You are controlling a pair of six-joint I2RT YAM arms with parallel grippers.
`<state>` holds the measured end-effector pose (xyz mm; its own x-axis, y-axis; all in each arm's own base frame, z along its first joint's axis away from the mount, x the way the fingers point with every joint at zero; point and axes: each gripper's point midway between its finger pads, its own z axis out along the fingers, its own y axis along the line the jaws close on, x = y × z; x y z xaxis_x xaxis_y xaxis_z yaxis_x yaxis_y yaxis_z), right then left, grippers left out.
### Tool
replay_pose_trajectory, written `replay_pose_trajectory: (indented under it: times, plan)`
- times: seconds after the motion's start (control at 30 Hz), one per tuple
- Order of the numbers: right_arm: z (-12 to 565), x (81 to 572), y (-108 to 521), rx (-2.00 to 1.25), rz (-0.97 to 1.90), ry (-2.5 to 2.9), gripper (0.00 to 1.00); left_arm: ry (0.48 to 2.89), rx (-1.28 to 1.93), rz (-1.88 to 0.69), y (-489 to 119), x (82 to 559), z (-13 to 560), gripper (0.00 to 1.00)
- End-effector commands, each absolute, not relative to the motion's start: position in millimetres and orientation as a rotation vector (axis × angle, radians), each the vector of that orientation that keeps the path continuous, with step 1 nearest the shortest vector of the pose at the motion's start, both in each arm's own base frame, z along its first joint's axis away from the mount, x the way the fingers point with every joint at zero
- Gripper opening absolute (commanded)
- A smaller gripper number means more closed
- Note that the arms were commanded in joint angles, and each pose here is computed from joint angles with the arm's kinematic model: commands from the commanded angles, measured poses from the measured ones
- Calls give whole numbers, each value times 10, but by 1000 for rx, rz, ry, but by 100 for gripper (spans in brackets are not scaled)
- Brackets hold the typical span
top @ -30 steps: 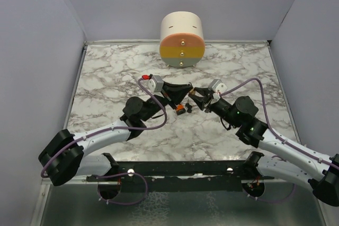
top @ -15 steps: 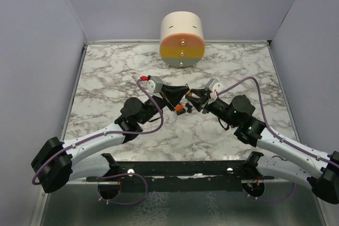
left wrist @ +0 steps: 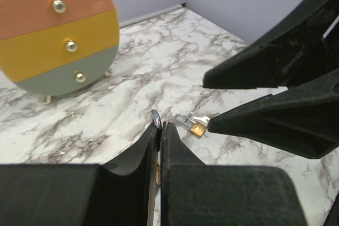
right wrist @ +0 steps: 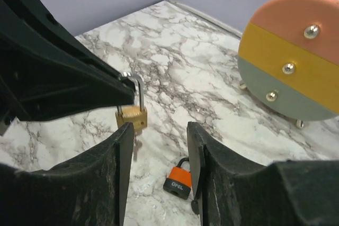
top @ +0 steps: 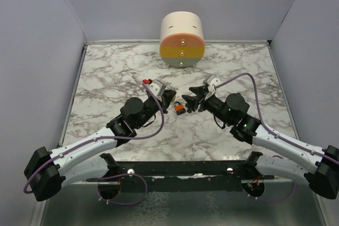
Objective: Lock with the key
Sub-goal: Lock the lock.
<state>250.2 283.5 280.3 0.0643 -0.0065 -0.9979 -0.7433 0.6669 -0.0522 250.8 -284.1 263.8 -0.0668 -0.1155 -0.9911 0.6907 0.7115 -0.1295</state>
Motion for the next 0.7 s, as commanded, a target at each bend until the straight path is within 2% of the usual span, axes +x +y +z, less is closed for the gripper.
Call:
replay_pose_trajectory:
  times: [0.0,0.13,0.17,0.27,0.43,0.57,0.6,0.63,0.67]
  plan:
    - [2678,2502,2705,-592,618,1464,40,1444,448,-591,-2567,2580,2914,0]
    - [2557,2425,2760,-653,655,1456,15,1421,470,-606,-2519,2540,2982,0]
    - [2536,2412,2782,-674,670,1446,12,1413,480,-622,-2519,2524,3003,0]
    - [2524,2489,2776,-698,703,1427,13,1395,497,-676,-2479,2522,3063,0]
    - [2600,2678,2692,-683,853,1399,19,1401,473,-760,-2250,2675,3077,0]
    - [2584,2772,2883,-737,952,1447,25,1371,531,-861,-2294,2589,3099,0]
    - [2537,2771,2959,-773,987,1474,50,1361,560,-888,-2331,2549,3096,0]
    - [2530,2769,3022,-800,1018,1476,60,1349,584,-913,-2362,2508,3102,0]
    - [2542,2768,3062,-807,1043,1466,61,1338,610,-937,-2392,2463,3103,0]
